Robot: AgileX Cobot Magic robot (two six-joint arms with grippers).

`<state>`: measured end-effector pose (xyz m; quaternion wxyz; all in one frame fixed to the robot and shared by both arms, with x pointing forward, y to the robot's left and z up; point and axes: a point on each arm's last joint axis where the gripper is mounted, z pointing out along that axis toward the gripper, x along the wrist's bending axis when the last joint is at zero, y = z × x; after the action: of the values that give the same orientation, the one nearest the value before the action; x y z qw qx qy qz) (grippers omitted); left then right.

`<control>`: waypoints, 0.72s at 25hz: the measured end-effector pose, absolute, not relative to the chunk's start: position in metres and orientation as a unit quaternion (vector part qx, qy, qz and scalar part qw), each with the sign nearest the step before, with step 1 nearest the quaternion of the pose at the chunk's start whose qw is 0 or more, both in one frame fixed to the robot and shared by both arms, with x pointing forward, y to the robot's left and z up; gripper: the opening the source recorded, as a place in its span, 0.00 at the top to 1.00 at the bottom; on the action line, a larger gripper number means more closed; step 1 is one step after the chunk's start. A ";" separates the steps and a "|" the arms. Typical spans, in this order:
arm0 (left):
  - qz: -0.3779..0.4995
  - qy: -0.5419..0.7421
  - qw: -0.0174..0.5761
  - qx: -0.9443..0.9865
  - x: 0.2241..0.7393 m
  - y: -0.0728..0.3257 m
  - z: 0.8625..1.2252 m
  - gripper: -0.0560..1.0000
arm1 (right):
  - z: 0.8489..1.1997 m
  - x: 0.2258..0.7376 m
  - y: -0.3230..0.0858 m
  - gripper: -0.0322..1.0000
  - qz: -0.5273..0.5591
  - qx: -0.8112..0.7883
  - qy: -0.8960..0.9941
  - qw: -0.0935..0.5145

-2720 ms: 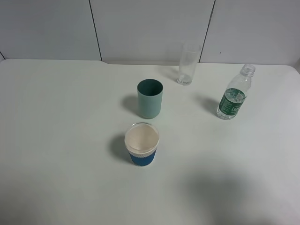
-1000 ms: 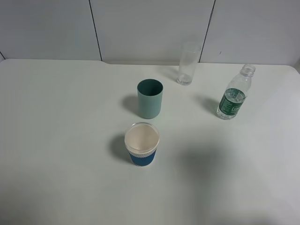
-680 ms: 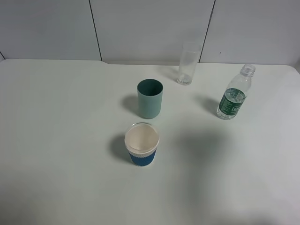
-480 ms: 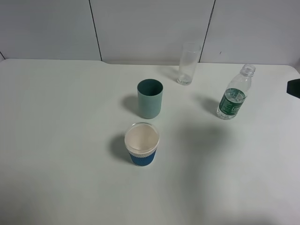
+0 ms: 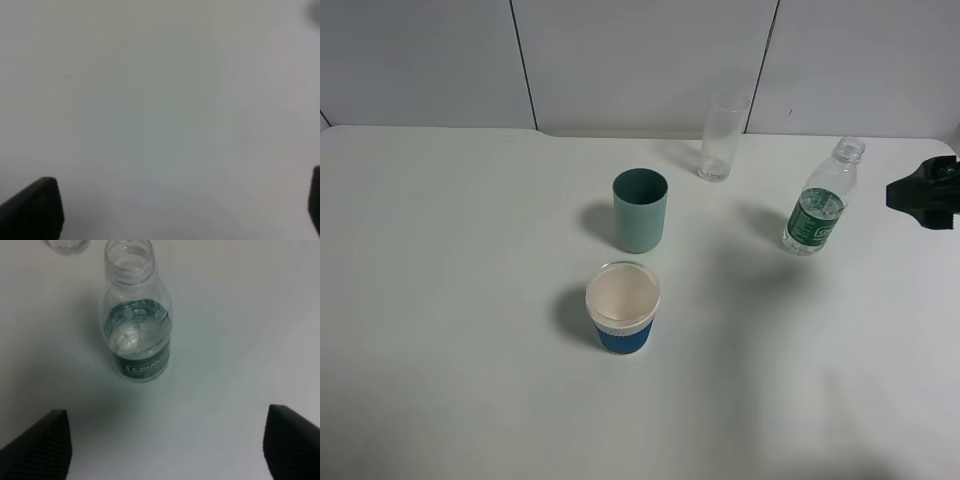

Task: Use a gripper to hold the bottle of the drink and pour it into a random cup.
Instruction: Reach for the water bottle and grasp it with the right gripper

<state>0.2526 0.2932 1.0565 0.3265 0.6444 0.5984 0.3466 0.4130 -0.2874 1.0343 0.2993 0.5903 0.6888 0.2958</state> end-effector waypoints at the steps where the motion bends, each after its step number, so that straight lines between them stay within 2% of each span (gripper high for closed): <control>1: 0.347 0.598 0.326 0.644 0.253 0.293 1.056 0.01 | 1.033 0.415 -0.287 0.23 0.296 0.590 0.689 0.300; 14: 0.347 0.598 0.327 0.644 0.253 0.293 1.057 0.01 | 1.007 0.444 -0.276 0.24 0.270 0.552 0.735 0.287; 18: 0.347 0.598 0.327 0.644 0.253 0.293 1.057 0.01 | 0.989 0.444 -0.276 0.24 0.280 0.539 0.733 0.306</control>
<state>0.2526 0.2932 1.0565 0.3265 0.6443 0.5984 0.3467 0.4443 -0.2763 0.9890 0.3060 0.5392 0.7330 0.2799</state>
